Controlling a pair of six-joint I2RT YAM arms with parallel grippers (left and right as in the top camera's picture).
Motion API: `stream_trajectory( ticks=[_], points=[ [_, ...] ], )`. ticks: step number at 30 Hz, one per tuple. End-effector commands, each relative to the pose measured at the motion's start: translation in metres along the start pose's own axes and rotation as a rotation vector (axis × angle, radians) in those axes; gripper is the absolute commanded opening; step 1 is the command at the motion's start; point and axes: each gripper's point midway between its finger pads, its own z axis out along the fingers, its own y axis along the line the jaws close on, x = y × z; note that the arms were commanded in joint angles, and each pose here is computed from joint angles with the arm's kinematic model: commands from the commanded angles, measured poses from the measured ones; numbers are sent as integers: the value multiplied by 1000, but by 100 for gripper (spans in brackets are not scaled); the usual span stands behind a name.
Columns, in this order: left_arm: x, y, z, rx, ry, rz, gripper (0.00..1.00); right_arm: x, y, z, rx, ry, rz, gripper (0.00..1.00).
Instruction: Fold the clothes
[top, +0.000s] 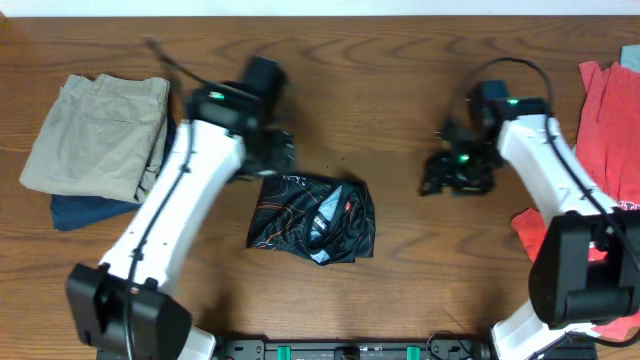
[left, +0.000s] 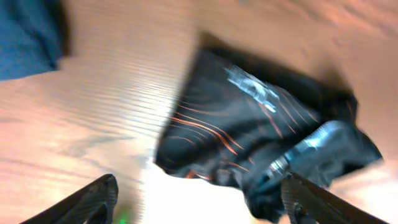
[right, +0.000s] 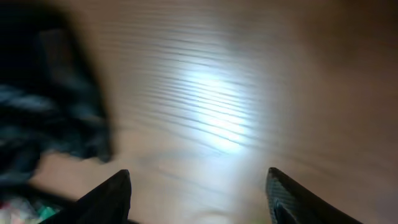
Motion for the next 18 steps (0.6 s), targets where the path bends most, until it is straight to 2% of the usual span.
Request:
stream_trajectory(
  ticks=[1, 7, 13, 15, 18],
  points=[
    [-9, 19, 8, -9, 21, -17, 86, -2, 60, 2, -171, -24, -163, 67],
    [-8, 5, 34, 200, 121, 84, 87, -11, 102, 24, -60, -80, -218, 68],
    [-2, 1, 65, 213, 181, 113, 87, -10, 129, 38, 15, -121, -268, 67],
    [1, 1, 75, 218, 199, 110, 87, -11, 126, 40, 79, -140, -242, 63],
    [7, -5, 88, 255, 226, 107, 87, -13, 121, 41, 152, -168, -211, 49]
  ],
)
